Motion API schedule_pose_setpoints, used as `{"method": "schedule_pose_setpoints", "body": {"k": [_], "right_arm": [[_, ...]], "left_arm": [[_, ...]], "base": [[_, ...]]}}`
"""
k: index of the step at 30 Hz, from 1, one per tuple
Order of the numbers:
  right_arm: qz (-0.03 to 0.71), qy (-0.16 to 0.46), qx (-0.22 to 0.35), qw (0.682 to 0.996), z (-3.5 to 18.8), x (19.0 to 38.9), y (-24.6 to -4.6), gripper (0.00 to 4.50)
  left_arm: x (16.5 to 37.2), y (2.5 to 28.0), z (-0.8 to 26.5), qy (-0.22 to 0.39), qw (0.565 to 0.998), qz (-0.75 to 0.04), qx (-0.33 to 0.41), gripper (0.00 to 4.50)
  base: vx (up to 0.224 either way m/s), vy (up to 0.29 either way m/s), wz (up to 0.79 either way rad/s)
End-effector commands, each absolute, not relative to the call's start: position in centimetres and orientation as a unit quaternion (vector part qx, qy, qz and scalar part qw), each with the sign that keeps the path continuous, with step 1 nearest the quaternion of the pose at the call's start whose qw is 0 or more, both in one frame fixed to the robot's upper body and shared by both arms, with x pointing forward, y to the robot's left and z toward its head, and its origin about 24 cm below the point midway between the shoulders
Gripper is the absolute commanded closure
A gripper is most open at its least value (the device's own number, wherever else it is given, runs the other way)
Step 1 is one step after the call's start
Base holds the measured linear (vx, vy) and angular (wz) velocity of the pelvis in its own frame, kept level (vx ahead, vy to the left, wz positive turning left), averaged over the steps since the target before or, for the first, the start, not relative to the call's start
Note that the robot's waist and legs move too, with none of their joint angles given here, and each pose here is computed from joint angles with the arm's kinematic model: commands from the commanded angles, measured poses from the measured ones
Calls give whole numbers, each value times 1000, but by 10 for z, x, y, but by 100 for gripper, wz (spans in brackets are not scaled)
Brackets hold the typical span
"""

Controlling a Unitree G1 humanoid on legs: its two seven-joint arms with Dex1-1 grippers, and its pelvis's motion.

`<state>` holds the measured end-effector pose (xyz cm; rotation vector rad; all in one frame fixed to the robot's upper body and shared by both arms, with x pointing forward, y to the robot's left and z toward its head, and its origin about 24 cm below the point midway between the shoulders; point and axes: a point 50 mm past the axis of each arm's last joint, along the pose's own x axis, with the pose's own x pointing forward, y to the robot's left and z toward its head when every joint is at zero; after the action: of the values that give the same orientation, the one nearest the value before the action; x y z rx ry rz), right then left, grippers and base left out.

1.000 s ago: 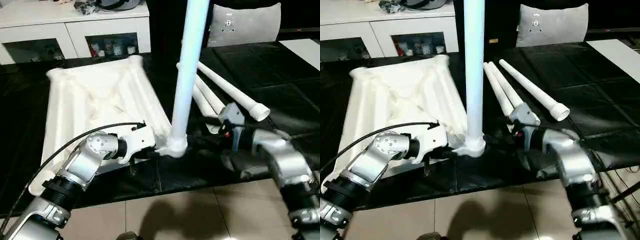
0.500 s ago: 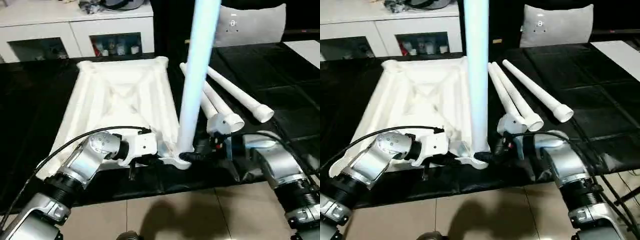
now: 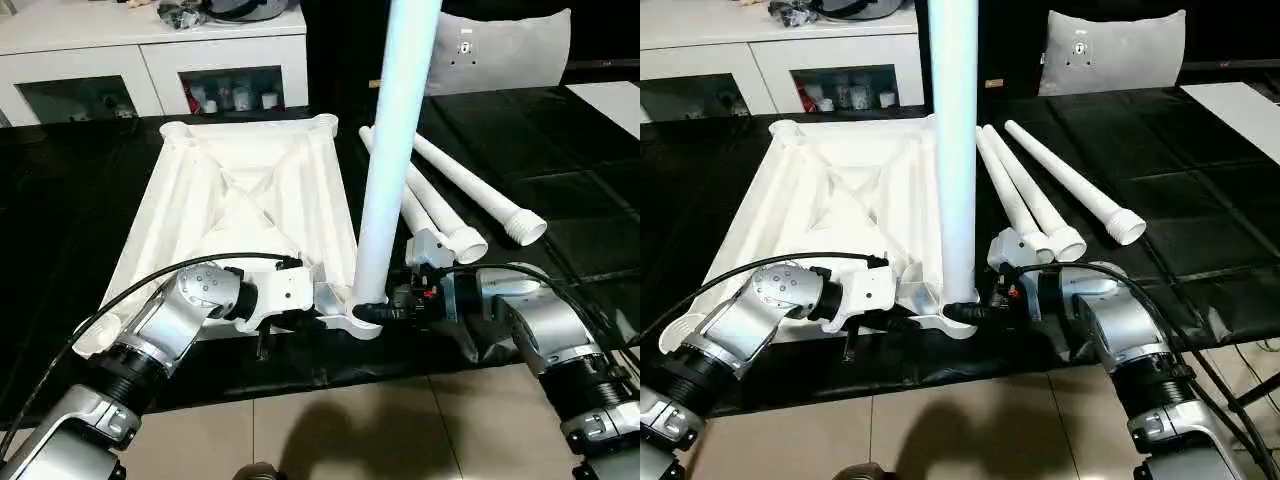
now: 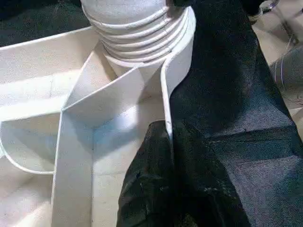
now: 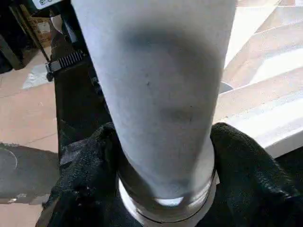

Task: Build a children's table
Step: Rotate leg to tighten

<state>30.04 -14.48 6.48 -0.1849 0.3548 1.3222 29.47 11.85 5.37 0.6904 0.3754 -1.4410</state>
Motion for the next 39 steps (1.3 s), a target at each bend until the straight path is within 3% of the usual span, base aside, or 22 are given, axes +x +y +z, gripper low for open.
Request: {"method": "schedule_pose_setpoints", "body": {"k": [1, 6, 7, 10, 11, 16, 23, 24, 31, 39], "right_arm": [[613, 177, -87, 765, 62, 301, -141, 186], [613, 186, -82, 764, 56, 298, -138, 187], [589, 184, -70, 784, 53, 300, -131, 187], [568, 178, -56, 801, 53, 302, -124, 188], [521, 178, -38, 834, 49, 308, -113, 188], [417, 191, 13, 888, 42, 322, -86, 188], [339, 203, 14, 918, 41, 335, -64, 189], [347, 196, 8, 917, 42, 334, -62, 140], [350, 180, 17, 919, 42, 333, -68, 78], [369, 135, -2, 919, 54, 324, -100, 8]], "left_arm": [[282, 113, 35, 201, 633, -676, 318, 450], [281, 114, 34, 203, 641, -671, 312, 450], [281, 117, 32, 212, 671, -648, 292, 450], [283, 119, 32, 218, 697, -625, 276, 450], [286, 116, 35, 216, 738, -588, 250, 450], [293, 103, 43, 213, 814, -502, 201, 450], [298, 79, 55, 196, 861, -435, 175, 450], [300, 76, 58, 195, 864, -428, 180, 450], [304, 83, 61, 202, 866, -407, 207, 450], [304, 101, 59, 200, 837, -440, 255, 450]], "base": [[0, 0, 0], [0, 0, 0], [0, 0, 0], [0, 0, 0], [0, 0, 0], [0, 0, 0], [0, 0, 0], [0, 0, 0], [0, 0, 0], [0, 0, 0]]}}
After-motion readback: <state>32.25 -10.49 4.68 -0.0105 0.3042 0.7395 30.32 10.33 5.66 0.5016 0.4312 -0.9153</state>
